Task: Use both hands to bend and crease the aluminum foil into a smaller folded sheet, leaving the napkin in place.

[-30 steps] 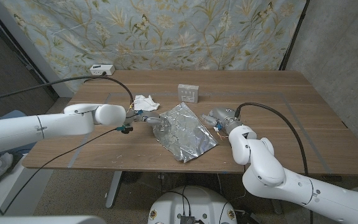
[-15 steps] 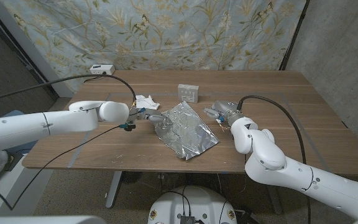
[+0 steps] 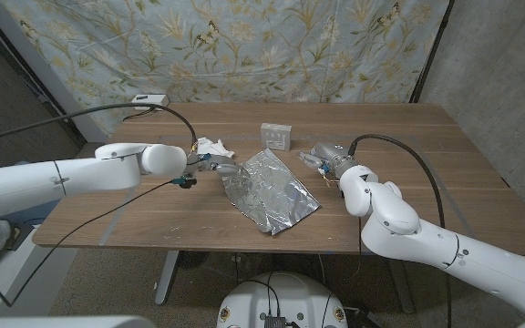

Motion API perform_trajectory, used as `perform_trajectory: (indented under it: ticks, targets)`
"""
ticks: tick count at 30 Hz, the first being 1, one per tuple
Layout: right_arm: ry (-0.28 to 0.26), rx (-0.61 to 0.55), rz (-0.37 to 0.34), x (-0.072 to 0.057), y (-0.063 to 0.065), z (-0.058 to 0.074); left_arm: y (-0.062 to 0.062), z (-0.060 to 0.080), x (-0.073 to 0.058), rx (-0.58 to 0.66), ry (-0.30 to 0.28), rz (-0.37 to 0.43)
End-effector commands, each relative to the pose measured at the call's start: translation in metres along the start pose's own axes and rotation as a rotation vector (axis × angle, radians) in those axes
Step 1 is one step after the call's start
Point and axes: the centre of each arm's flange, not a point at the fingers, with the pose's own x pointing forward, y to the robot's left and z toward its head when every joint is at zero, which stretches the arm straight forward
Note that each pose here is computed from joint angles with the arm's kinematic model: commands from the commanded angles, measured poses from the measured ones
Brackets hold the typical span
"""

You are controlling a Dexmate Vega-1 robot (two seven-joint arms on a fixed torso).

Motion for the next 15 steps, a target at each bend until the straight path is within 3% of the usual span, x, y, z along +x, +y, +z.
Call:
perform_trajectory:
  ticks: [1, 15]
  targets:
    - [-0.009, 0.014, 0.015, 0.003, 0.001, -0.001, 0.004, 0.006, -0.012, 0.001, -0.005, 0.035]
    - [-0.041, 0.060, 0.039, 0.019, 0.004, -0.001, 0.005, 0.005, -0.025, -0.012, 0.029, 0.097]
